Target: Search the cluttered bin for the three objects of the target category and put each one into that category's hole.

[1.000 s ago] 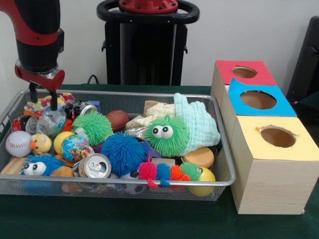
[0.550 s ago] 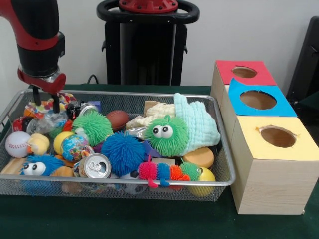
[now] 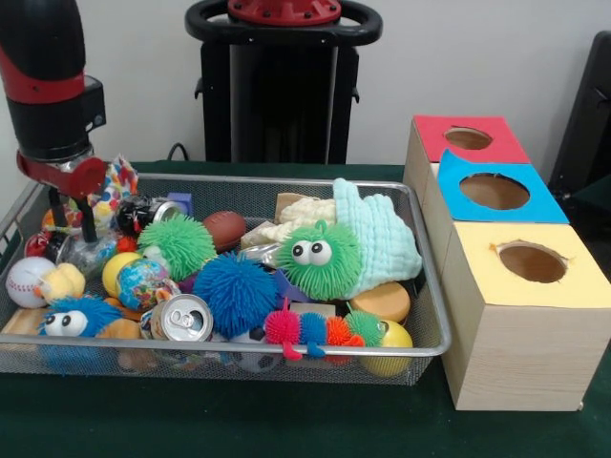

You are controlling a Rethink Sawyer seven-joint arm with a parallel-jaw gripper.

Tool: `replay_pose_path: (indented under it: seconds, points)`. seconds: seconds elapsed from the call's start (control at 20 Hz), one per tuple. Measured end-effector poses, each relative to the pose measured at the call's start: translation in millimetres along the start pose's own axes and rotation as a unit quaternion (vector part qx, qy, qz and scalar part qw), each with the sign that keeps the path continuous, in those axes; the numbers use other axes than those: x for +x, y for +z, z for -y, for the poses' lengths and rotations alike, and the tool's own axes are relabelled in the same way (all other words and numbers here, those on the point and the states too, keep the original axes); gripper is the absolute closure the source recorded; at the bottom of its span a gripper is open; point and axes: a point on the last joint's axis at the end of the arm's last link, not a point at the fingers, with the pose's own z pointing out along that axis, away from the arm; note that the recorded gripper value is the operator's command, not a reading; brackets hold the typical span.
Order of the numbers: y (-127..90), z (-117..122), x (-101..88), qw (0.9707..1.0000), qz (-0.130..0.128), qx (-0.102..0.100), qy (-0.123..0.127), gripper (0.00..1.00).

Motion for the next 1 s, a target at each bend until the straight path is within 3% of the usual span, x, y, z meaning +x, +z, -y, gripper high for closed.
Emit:
replay_pose_path:
  seconds: [0.15,0.3,0.55,0.85,1.0]
  points:
    - [2,3,-1.6,0.9997,0.006,-0.019,0.017,0.0]
    - [4,5,-1.6,0.9975,0.008,-0.054,0.046,0.0]
    - [11,4,5.7,0.9892,-0.008,-0.117,0.088,0.0]
    - [21,6,18.8,0.9808,-0.027,-0.157,0.113,0.0]
    - [22,6,20.2,0.9782,-0.03,-0.168,0.118,0.0]
